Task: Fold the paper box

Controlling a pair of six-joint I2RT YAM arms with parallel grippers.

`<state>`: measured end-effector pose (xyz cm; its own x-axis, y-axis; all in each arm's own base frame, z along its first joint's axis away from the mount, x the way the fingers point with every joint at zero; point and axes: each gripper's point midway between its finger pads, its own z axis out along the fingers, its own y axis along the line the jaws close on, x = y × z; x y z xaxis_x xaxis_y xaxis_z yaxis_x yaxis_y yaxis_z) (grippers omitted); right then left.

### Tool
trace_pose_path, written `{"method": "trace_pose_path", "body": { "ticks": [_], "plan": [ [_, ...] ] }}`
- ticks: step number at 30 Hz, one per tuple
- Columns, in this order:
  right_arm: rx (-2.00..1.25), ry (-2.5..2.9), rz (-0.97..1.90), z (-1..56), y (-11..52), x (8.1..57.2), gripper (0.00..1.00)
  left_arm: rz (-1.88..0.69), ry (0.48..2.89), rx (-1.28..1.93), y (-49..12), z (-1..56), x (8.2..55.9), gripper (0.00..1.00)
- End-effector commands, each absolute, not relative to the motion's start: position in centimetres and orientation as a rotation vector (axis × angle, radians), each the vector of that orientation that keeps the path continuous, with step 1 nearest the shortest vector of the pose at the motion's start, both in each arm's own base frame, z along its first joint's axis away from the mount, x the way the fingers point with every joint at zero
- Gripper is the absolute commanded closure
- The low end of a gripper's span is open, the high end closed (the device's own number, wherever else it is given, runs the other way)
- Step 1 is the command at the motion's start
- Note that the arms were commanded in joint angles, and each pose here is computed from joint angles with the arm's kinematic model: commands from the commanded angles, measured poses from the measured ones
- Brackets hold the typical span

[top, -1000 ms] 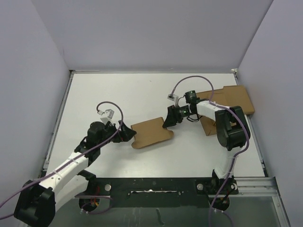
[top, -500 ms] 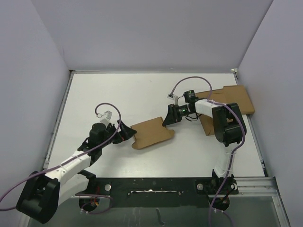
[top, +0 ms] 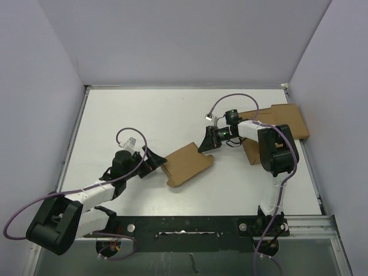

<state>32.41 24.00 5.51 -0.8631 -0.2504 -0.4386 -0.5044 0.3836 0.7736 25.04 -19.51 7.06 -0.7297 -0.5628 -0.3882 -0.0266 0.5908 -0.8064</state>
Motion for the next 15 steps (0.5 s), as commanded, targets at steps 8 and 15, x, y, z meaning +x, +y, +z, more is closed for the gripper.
{"method": "trace_pose_path", "body": {
  "ticks": [8,15],
  "plan": [
    [-0.614,2.434,1.451,4.2,23.2,33.2,0.81,-1.195,2.128,-0.468,-22.3,7.7,24.9,0.04],
    [-0.61,2.434,1.463,4.1,23.2,33.1,0.81,-1.185,2.115,-0.507,-23.3,7.5,25.3,0.06]
  ]
}}
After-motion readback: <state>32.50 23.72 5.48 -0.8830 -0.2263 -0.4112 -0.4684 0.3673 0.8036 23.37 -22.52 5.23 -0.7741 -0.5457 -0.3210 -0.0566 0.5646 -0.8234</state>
